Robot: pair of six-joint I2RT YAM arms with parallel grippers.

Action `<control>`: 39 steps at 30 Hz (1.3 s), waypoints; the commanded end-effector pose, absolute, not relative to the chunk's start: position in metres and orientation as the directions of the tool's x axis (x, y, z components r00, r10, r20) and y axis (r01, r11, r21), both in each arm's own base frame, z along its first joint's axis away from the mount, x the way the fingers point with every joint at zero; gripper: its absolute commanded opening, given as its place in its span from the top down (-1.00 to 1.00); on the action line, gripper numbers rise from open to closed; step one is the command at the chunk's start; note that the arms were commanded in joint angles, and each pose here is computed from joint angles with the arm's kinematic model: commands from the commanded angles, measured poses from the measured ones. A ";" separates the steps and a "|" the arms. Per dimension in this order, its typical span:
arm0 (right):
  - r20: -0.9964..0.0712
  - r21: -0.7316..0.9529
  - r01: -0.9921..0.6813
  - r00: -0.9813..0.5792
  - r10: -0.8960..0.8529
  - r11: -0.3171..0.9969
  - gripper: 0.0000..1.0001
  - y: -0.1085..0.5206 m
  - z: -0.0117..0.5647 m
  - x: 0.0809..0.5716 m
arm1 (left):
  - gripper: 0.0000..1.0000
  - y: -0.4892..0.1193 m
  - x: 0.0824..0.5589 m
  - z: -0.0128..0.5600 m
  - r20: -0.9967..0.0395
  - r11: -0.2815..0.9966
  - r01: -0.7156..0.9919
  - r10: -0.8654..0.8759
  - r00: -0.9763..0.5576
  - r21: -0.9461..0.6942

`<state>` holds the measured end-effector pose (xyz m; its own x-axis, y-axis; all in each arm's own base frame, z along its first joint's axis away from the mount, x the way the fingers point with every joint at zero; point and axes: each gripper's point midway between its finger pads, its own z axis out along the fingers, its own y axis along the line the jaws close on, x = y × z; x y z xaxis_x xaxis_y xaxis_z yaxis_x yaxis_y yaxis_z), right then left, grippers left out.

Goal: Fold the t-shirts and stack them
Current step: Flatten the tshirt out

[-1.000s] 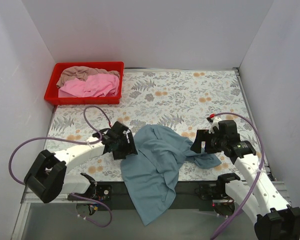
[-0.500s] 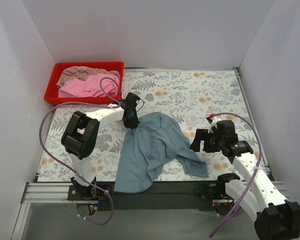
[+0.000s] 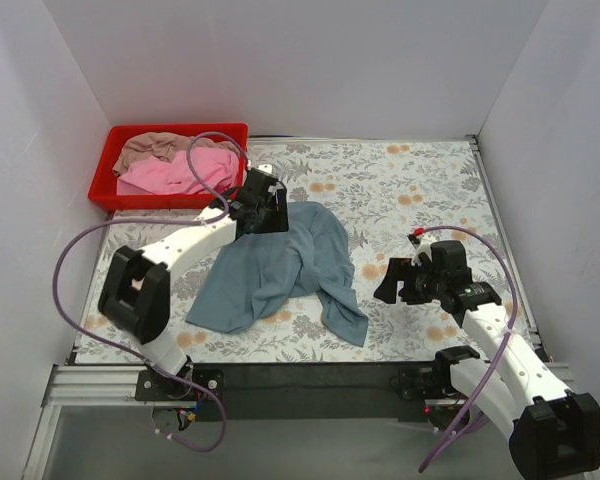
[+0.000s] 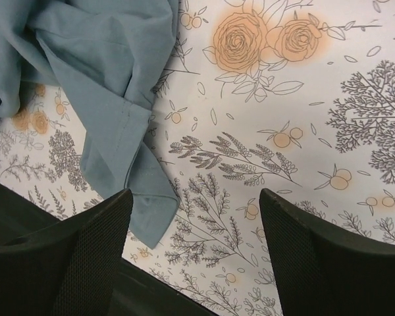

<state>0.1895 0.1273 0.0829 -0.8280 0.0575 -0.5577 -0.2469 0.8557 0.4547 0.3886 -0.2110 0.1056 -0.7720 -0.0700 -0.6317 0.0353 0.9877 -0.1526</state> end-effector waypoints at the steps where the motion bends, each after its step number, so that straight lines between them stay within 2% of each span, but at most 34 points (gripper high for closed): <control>1: -0.572 0.497 -0.304 -0.819 0.043 0.812 -0.63 0.142 0.084 0.193 | -0.22 -0.220 0.338 0.120 -0.603 0.954 0.093 -0.104 -0.791 -0.286; 2: -0.572 0.507 -0.314 -0.820 0.040 0.803 -0.61 0.144 0.084 0.193 | -0.23 -0.221 0.327 0.129 -0.606 0.942 0.105 -0.117 -0.787 -0.318; 5: -0.562 0.539 -0.346 -0.827 0.022 0.768 -0.59 0.155 0.081 0.189 | -0.28 -0.220 0.288 0.104 -0.539 0.930 0.114 -0.099 -0.836 -0.348; 8: -0.549 0.558 -0.371 -0.836 -0.005 0.742 -0.58 0.166 0.075 0.185 | -0.32 -0.214 0.267 0.090 -0.517 0.932 0.118 -0.083 -0.852 -0.344; 11: -0.530 0.570 -0.398 -0.846 -0.048 0.719 -0.59 0.179 0.068 0.179 | -0.33 -0.210 0.260 0.079 -0.498 0.937 0.108 -0.077 -0.864 -0.332; 14: -0.514 0.577 -0.408 -0.855 -0.074 0.708 -0.59 0.189 0.061 0.175 | -0.48 -0.210 0.261 0.074 -0.499 0.941 0.107 -0.072 -0.864 -0.322; 21: -0.481 0.583 -0.427 -0.867 -0.130 0.691 -0.59 0.206 0.051 0.168 | -0.49 -0.227 0.258 0.063 -0.449 0.925 0.132 -0.045 -0.892 -0.355; 26: -0.449 0.578 -0.434 -0.876 -0.176 0.691 -0.57 0.214 0.039 0.162 | -0.49 -0.238 0.261 0.077 -0.482 0.916 0.147 -0.057 -0.874 -0.374; 31: -0.436 0.573 -0.443 -0.877 -0.201 0.690 -0.55 0.220 0.037 0.160 | -0.49 -0.242 0.273 0.109 -0.561 0.913 0.172 -0.072 -0.825 -0.371; 39: -0.432 0.564 -0.454 -0.874 -0.222 0.690 -0.50 0.224 0.035 0.159 | -0.49 -0.248 0.290 0.097 -0.586 0.935 0.208 -0.001 -0.810 -0.289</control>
